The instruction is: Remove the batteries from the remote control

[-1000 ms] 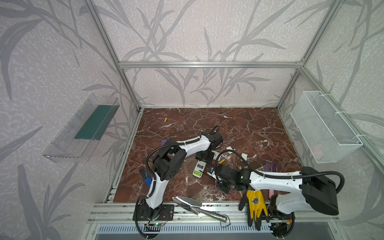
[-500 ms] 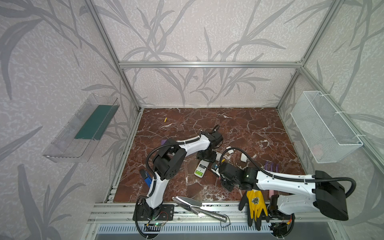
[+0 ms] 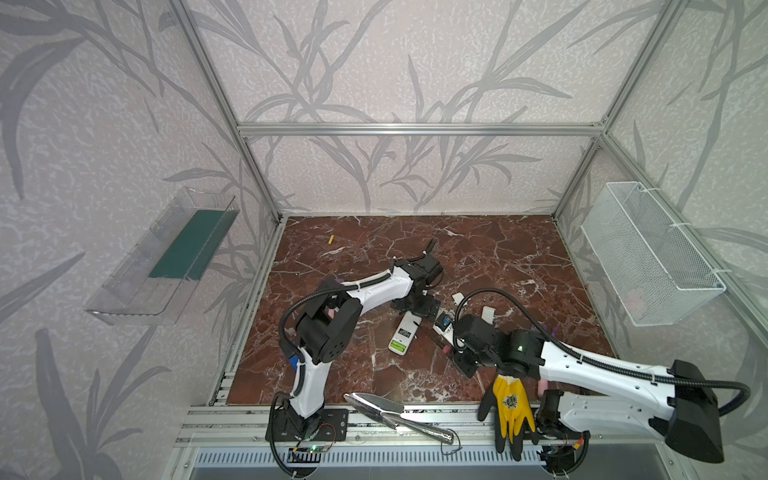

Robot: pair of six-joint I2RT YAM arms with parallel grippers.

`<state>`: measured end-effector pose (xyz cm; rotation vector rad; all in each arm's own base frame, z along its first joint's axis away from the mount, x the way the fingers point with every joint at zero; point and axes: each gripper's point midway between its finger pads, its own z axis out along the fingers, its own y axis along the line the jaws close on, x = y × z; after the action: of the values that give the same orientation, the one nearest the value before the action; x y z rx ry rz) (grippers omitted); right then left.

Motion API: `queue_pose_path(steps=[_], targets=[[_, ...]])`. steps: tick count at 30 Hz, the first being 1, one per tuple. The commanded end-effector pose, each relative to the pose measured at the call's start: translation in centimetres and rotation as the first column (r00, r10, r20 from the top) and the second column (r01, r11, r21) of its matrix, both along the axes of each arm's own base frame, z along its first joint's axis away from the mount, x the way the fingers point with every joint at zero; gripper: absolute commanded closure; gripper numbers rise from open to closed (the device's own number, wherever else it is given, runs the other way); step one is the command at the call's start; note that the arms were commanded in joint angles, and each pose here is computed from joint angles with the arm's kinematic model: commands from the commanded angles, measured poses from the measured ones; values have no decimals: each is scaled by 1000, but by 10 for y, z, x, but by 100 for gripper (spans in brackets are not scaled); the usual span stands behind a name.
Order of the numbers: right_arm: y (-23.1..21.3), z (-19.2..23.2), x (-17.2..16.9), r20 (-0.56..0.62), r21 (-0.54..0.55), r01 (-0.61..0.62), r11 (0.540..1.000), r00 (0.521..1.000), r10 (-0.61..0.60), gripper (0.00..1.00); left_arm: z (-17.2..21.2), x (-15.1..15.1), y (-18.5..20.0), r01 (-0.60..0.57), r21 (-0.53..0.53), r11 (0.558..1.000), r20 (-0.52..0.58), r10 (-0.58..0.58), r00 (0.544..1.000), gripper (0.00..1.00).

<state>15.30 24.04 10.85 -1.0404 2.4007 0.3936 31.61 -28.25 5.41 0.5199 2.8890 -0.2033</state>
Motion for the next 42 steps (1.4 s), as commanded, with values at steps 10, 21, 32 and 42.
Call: queue_pose_path(steps=[10,21,32,42], targets=[[-1,28,21,-22,-12,-61,998,998,61,100,101,35,39,227,-5,974,360,-210,909,10],[3,35,49,-85,-2,-118,993,989,117,100,139,-45,36,707,321,630,816,-563,132,7],[13,40,47,-93,-1,-239,971,967,238,100,120,-71,28,814,397,424,694,-719,35,1],[19,47,45,-42,-5,-359,933,933,359,100,97,-83,20,886,364,289,628,-778,-4,22]])
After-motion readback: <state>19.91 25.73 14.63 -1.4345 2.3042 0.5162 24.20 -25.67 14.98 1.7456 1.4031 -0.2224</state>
